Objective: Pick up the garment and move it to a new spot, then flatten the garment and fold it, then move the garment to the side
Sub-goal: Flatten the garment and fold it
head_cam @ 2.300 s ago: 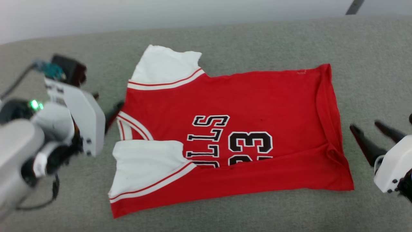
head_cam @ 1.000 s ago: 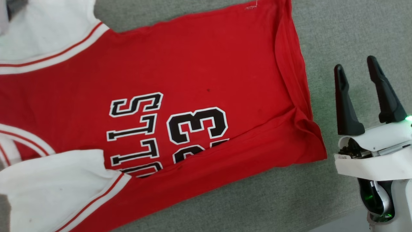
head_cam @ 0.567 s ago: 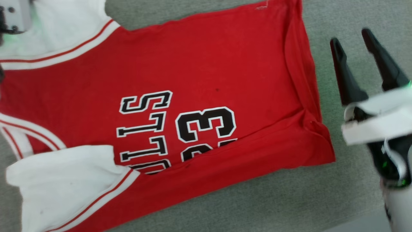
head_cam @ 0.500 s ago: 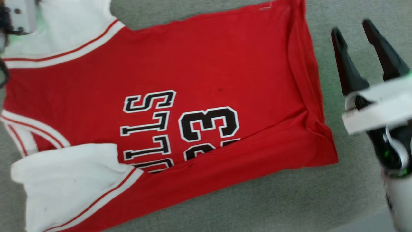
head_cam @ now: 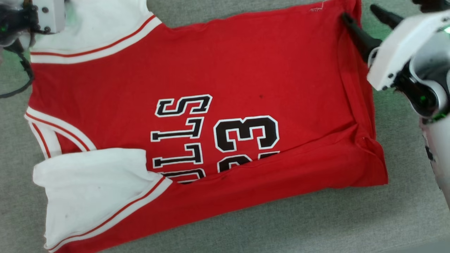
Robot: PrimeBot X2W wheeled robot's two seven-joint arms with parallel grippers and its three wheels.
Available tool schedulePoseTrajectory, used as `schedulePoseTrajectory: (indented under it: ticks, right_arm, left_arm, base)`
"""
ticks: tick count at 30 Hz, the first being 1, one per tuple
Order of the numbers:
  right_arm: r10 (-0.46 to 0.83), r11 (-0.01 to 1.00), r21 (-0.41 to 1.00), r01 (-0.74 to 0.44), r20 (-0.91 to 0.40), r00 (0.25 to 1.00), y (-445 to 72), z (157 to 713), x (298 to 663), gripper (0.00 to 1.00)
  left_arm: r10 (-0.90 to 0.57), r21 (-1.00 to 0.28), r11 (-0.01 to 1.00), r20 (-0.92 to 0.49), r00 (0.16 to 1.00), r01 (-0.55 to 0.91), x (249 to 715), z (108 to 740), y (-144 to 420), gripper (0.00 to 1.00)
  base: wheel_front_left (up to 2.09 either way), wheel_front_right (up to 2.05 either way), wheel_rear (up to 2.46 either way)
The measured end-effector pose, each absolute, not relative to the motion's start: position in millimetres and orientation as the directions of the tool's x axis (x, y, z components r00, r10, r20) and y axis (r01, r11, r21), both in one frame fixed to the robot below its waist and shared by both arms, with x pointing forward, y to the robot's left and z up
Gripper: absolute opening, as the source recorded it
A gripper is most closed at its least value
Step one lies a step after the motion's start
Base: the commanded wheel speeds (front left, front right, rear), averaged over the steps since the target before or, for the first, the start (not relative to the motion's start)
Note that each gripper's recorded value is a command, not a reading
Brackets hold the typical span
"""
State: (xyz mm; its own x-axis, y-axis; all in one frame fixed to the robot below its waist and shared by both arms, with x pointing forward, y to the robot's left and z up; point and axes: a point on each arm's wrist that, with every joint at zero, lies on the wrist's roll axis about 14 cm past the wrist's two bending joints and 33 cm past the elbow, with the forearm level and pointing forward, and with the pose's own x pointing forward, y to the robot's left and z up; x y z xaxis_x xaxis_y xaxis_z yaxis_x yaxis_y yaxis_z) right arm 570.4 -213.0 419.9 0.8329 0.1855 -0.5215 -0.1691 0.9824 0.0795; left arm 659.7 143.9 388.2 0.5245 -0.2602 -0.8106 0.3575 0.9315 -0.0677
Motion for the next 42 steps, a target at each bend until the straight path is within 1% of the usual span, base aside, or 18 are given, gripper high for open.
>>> schedulePoseTrajectory:
  ticks: [2, 6, 7, 8, 10, 12, 17, 24, 29, 35, 42]
  right_arm:
    - [0.194, 0.981, 0.096, -0.171, -0.587, 0.786, -210, 407, 570, 1.0]
    - [0.207, 0.978, 0.122, -0.17, -0.67, 0.713, -205, 395, 573, 1.0]
    - [0.204, 0.978, 0.117, -0.171, -0.687, 0.698, -206, 394, 574, 0.69]
    - [0.203, 0.978, 0.119, -0.169, -0.699, 0.686, -206, 393, 574, 0.0]
    - [0.198, 0.979, 0.112, -0.17, -0.719, 0.666, -207, 391, 575, 0.0]
    - [0.189, 0.981, 0.103, -0.168, -0.725, 0.662, -210, 392, 577, 0.0]
    - [0.187, 0.981, 0.094, -0.172, -0.715, 0.674, -210, 396, 579, 0.0]
    - [0.173, 0.981, 0.051, -0.185, -0.653, 0.737, -217, 421, 583, 0.0]
    - [0.192, 0.974, 0.022, -0.224, -0.594, 0.781, -211, 445, 583, 0.0]
    - [0.226, 0.962, 0.001, -0.272, -0.559, 0.798, -204, 470, 572, 0.0]
    - [0.255, 0.951, -0.01, -0.31, -0.543, 0.8, -204, 487, 548, 0.0]
  left_arm:
    - [-0.262, -0.069, 0.932, -0.809, 0.527, 0.356, 661, 388, 144, 0.0]
    - [-0.264, -0.073, 0.932, -0.807, 0.529, 0.354, 662, 386, 145, 0.0]
    - [-0.263, -0.073, 0.933, -0.806, 0.53, 0.353, 663, 386, 145, 0.0]
    - [-0.263, -0.073, 0.933, -0.805, 0.531, 0.352, 663, 385, 145, 0.0]
    - [-0.265, -0.074, 0.933, -0.804, 0.533, 0.352, 664, 386, 145, 0.0]
    - [-0.267, -0.076, 0.934, -0.796, 0.543, 0.348, 665, 387, 144, 0.0]
    - [-0.278, -0.08, 0.935, -0.767, 0.578, 0.345, 667, 398, 143, 0.0]
    - [-0.296, -0.071, 0.933, -0.713, 0.636, 0.354, 666, 437, 144, 0.0]
    - [-0.317, -0.076, 0.93, -0.656, 0.684, 0.358, 662, 477, 145, 0.0]
    - [-0.341, -0.089, 0.926, -0.614, 0.711, 0.367, 642, 516, 151, 0.0]
    - [-0.349, -0.075, 0.92, -0.602, 0.718, 0.384, 601, 541, 165, 0.0]
  base:
    - [0.0, 0.0, 0.0]
    - [0.0, 0.0, 0.0]
    - [0.0, 0.0, 0.0]
    - [0.0, 0.0, 0.0]
    - [0.0, 0.0, 0.0]
    - [0.0, 0.0, 0.0]
    - [0.0, 0.0, 0.0]
    - [0.0, 0.0, 0.0]
    - [0.0, 0.0, 0.0]
    - [0.0, 0.0, 0.0]
    - [0.0, 0.0, 0.0]
